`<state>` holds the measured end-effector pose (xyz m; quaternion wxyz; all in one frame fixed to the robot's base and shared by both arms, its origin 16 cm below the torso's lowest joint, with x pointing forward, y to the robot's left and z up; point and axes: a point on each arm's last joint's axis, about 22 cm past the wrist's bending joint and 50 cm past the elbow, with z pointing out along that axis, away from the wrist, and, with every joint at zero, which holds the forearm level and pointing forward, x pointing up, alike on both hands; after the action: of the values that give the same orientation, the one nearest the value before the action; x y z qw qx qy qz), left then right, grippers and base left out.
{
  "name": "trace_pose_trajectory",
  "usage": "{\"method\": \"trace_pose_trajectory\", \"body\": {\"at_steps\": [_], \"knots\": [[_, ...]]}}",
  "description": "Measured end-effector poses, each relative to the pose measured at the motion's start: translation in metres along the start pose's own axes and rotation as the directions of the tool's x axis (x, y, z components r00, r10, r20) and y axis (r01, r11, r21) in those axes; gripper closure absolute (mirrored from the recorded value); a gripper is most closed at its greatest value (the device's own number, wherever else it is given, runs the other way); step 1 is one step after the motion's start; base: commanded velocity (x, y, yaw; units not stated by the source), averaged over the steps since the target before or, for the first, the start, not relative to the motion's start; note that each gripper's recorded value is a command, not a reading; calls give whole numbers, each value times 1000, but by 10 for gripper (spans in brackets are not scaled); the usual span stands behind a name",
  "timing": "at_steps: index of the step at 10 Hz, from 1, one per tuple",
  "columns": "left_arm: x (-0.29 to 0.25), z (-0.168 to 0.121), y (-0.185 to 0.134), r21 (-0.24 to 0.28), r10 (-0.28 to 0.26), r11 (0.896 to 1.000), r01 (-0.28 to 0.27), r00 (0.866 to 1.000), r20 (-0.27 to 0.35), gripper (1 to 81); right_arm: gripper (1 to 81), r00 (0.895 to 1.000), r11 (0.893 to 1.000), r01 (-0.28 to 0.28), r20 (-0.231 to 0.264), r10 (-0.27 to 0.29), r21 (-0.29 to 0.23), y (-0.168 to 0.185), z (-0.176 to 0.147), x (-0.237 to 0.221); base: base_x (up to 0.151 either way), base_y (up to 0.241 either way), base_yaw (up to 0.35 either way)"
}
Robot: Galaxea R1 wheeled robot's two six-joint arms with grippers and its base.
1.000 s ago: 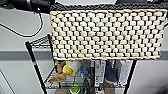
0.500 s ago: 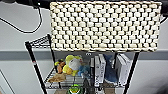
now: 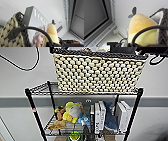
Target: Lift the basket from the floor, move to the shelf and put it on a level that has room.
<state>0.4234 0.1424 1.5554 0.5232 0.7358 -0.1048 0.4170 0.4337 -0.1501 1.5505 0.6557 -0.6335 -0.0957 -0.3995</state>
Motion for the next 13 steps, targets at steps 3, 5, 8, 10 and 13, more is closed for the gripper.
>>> {"method": "trace_pose_trajectory", "body": {"at_steps": [3, 5, 8, 10, 13], "knots": [[0, 7, 13, 12, -2, 1000, 1, 1000, 26, 811, 811, 1000, 1000, 9, 3, -9, -1, -12, -9, 15, 0, 0, 0], [13, 10, 4, 25, -19, 1000, 18, 1000, 10, 811, 811, 1000, 1000, 12, -12, -12, -9, -10, -8, 31, 0, 0, 0], [23, 17, -43, 79, -98, 992, 96, 995, 11, 811, 811, 1000, 999, -17, -7, 17, -37, 16, 6, 41, 0, 0, 0], [31, 21, -70, 102, -116, 988, 115, 993, -1, 811, 811, 999, 996, -35, 10, 36, -82, 53, 17, 45, 0, 0, 0], [49, 31, -109, 144, -137, 980, 139, 990, -22, 811, 811, 999, 989, -50, 0, 51, -137, 92, 16, 65, 0, 0, 0]]}}
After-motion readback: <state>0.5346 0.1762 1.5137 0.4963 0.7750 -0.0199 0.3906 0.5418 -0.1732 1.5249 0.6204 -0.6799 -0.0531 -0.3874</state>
